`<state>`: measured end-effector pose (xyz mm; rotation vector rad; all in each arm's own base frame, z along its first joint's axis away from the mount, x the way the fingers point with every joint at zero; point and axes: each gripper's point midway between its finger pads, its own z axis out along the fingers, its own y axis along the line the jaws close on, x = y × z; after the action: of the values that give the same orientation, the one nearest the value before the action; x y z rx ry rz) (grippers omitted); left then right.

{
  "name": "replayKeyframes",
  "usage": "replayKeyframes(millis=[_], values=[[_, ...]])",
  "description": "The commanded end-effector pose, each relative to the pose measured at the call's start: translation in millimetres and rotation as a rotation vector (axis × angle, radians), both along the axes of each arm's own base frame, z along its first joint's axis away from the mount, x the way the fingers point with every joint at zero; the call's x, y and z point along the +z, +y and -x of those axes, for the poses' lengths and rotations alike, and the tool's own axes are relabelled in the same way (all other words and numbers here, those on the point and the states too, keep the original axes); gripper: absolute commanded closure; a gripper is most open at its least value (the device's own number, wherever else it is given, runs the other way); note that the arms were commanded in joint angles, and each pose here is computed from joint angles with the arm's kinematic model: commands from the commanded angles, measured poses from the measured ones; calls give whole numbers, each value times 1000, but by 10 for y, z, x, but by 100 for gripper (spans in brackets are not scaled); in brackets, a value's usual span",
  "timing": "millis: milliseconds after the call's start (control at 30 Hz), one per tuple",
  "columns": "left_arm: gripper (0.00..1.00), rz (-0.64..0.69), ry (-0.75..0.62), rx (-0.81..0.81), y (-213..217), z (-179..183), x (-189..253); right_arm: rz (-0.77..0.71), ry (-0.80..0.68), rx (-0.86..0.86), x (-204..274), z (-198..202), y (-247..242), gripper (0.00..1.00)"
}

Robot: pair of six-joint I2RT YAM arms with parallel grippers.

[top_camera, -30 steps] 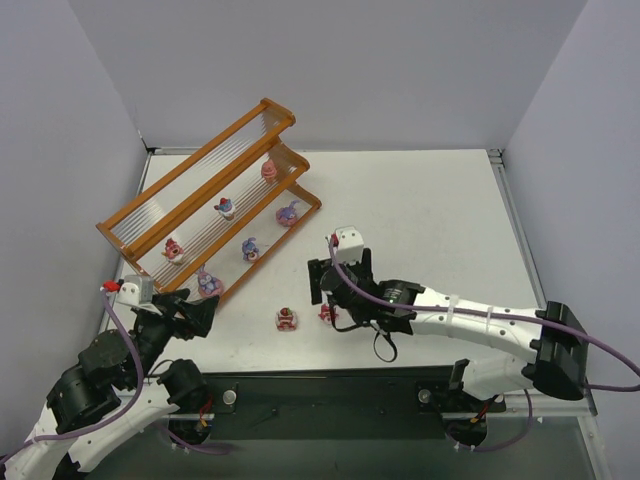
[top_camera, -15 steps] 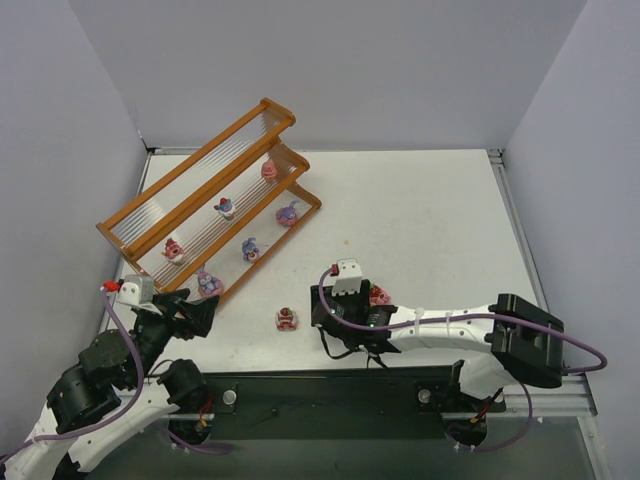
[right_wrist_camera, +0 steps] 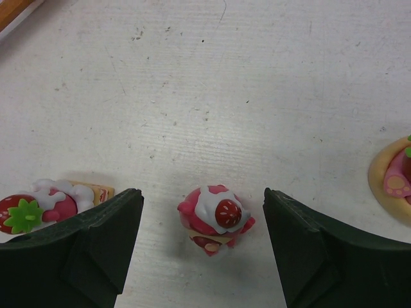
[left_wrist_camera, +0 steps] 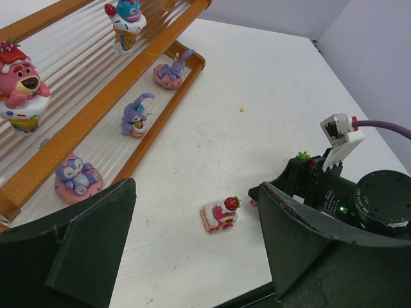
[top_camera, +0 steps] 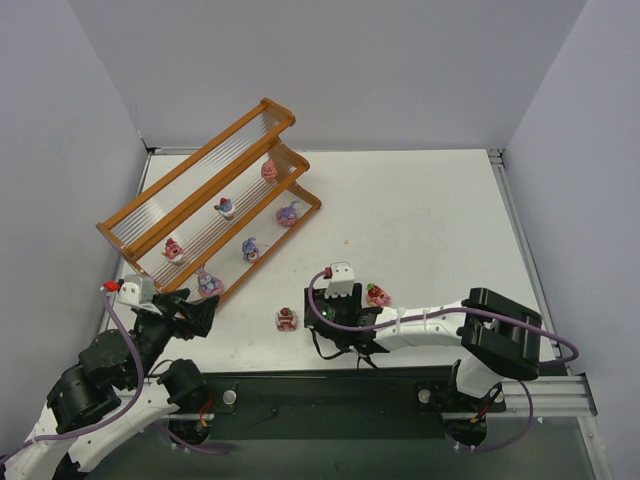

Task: Place and organize the plastic toys onto the shelf

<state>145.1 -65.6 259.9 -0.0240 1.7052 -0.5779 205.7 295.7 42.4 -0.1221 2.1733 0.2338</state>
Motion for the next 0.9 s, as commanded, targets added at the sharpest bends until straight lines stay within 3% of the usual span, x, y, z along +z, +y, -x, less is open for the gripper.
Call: replayKeyframes(millis=[0, 67, 367, 467, 500, 700, 867], values=[[14, -10, 5, 10, -2, -21, -4, -3, -42, -67, -27, -65, -61, 25], [14, -12, 6, 12, -1, -23, -10, -6, -44, -70, -47, -75, -56, 28], [14, -11, 5, 15, 11, -21, -7, 18, -53, -105, -75, -85, -147, 65], [14, -8, 4, 18, 19, -20, 2, 29, -81, -95, 63, -120, -126, 85], [14, -7, 5, 17, 19, -17, 0, 6, -94, -86, 195, -144, -58, 99], [14, 14, -9, 23, 60, 1, 28, -26, -182, 40, 1015, -302, 190, 100], [14, 38, -19, 42, 123, 15, 52, -210, -188, 168, 2056, -705, 412, 100]])
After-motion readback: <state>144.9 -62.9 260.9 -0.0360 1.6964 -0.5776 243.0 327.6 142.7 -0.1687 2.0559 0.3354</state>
